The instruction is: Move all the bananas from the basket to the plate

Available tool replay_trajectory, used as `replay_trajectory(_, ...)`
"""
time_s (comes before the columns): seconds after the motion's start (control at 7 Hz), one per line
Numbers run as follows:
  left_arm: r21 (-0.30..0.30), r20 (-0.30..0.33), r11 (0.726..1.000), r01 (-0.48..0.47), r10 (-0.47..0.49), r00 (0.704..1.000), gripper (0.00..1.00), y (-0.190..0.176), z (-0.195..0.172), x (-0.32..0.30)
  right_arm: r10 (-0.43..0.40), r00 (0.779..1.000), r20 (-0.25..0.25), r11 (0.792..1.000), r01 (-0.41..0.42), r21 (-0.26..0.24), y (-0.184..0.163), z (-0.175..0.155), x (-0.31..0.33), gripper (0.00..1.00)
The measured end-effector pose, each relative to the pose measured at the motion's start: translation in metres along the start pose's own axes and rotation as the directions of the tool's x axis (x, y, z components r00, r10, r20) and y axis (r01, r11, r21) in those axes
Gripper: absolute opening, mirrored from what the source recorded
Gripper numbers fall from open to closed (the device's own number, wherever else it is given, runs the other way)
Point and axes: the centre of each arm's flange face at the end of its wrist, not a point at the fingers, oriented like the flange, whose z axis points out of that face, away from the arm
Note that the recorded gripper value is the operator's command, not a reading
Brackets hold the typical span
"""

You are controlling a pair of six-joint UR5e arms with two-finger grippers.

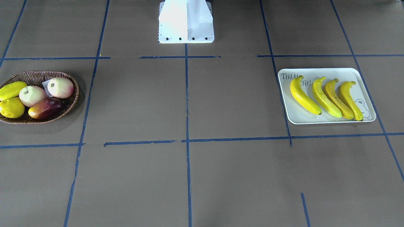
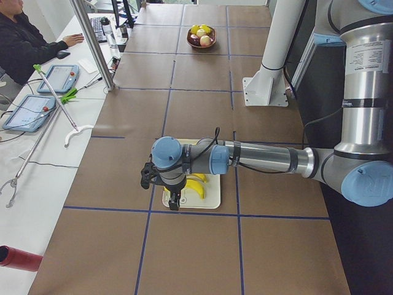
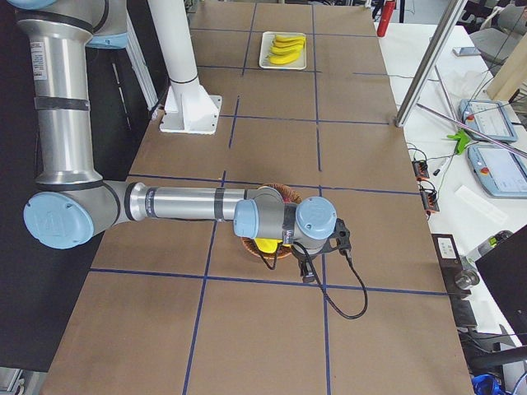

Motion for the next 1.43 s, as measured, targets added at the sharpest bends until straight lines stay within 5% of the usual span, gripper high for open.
replay_trajectory(1.43,-0.038,-0.002,0.997,0.063,-0.063,0.998,1.00,0.009,0.020,-0.029,0.147,0.989,-0.003,0.989,-0.147,-0.026,0.025,0.013,0.044,1.00)
